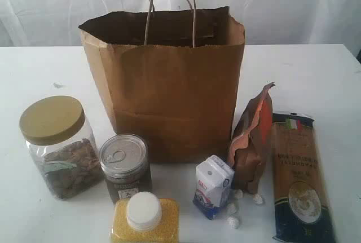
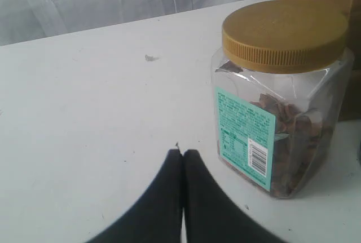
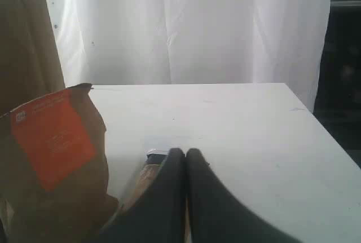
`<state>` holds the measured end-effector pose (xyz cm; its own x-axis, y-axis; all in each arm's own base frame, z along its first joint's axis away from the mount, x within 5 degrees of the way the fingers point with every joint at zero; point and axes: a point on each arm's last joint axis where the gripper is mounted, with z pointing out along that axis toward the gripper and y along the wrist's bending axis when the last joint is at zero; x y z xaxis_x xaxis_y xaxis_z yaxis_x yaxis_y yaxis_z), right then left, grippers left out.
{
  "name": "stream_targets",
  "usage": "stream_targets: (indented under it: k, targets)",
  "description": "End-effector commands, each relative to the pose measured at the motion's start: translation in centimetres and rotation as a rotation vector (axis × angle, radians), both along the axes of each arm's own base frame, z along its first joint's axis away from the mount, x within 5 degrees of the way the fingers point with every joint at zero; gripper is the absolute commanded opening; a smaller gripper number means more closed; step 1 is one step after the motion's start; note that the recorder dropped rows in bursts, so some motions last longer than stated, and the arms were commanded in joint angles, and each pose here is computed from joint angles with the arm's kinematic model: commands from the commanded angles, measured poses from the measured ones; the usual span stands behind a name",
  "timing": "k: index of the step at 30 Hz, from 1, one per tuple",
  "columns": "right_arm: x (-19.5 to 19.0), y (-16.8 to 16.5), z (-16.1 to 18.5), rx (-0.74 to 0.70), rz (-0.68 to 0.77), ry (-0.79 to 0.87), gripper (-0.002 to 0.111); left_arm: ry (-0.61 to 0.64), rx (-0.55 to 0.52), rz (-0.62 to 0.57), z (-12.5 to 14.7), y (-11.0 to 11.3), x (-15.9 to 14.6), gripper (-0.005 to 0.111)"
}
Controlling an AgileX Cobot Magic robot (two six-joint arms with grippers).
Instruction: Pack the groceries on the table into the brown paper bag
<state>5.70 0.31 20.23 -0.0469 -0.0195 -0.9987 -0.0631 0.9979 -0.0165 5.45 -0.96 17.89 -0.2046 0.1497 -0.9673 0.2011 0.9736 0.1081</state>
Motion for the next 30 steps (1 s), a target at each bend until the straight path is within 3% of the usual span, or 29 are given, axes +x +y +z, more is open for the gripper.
stream_targets:
  k: [1,11,17,23,27,30]
  targets:
    - [0.0,0.0,-0.1,-0.003,-0.006,-0.001,0.000,-0.003,-0.003,0.003,-0.1,0.0,0.0,0.000]
    - [0.0,0.0,-0.1,0.005,-0.006,-0.003,0.000,-0.003,-0.003,0.003,-0.1,0.0,0.0,0.000]
    - [0.0,0.1,0.7,0.437,0.005,-0.056,0.000,-0.003,-0.003,0.003,-0.1,0.0,0.0,0.000]
    - [-0.2,0.0,2.1,0.506,0.040,-0.207,0.000,-0.003,-0.003,0.003,-0.1,0.0,0.0,0.000]
    - [-0.7,0.5,6.3,0.417,0.087,-0.046,0.000,-0.003,-0.003,0.003,-0.1,0.0,0.0,0.000]
    - [-0.6,1.6,10.8,0.186,0.227,0.096,0.000,-0.003,-0.003,0.003,-0.1,0.0,0.0,0.000]
